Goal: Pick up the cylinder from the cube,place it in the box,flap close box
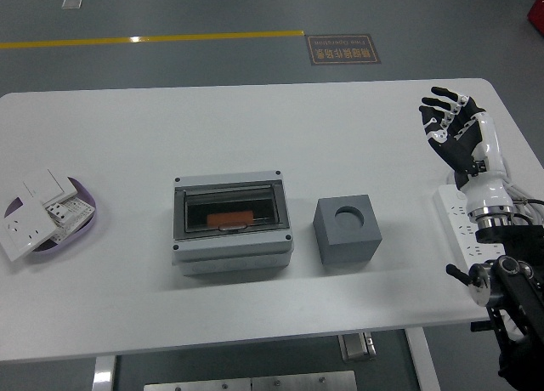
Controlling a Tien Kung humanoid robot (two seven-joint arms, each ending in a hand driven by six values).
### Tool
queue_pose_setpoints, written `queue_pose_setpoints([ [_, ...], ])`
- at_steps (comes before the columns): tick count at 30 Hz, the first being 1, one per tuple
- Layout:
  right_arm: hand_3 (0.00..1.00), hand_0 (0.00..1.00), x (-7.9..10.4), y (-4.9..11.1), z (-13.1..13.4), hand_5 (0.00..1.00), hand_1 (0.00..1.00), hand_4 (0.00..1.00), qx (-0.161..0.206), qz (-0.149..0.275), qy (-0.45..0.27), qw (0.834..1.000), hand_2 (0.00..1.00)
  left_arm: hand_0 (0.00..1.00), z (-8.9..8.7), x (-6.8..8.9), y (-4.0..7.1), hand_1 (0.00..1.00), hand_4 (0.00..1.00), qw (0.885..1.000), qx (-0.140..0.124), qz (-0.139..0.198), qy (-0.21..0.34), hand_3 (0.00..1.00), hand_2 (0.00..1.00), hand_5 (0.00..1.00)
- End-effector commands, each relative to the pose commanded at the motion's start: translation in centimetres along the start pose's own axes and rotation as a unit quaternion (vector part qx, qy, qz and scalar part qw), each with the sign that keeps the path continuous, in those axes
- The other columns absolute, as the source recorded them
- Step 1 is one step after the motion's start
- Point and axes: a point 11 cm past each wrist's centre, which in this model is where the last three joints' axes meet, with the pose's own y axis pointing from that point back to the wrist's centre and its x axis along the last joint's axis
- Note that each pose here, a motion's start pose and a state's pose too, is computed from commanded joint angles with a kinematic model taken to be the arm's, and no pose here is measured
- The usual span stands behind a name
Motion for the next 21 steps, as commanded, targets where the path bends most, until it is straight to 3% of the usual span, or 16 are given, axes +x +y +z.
queue_pose_setpoints([
  [21,0.638,0.71,1.0,0.2,-0.4,0.189,0.627,0.638,0.009,0.021,-0.004,1.0,0.616,0.642,0.7,-0.2,0.1,0.667,0.721,1.0,-0.008,-0.002,-0.004,0.657,0.592,0.298],
])
